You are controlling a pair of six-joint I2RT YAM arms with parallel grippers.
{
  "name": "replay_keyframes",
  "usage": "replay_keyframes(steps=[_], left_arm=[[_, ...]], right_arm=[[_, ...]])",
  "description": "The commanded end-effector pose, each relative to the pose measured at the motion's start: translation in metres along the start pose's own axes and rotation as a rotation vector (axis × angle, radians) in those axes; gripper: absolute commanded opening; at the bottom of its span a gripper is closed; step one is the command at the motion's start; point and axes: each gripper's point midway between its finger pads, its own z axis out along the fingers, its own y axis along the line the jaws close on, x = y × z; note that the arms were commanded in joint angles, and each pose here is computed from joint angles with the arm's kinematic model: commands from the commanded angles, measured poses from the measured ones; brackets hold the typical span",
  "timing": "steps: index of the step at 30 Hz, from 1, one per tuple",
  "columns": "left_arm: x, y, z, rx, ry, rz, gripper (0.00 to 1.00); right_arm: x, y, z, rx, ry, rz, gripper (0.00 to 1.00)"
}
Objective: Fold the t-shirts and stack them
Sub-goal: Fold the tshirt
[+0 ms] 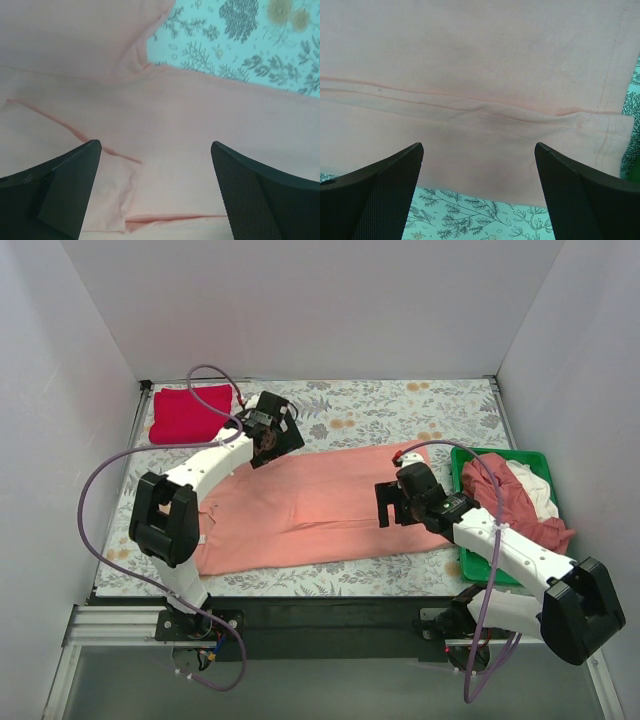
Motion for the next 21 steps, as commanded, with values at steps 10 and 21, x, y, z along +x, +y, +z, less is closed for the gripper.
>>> replay_keyframes(steps=[10, 21], left_arm=[[-0.131, 0.033, 0.068, -0.173, -0.164, -0.124, 0.93], [-0.171, 0.068, 0.134, -0.295, -0.188, -0.120, 0.93]], right_arm=[[-0.020, -0.012, -0.010, 0.030, -0.086, 0.042, 0.98], [-0.013, -0.022, -0.009, 0.047, -0.070, 0.044, 0.98]])
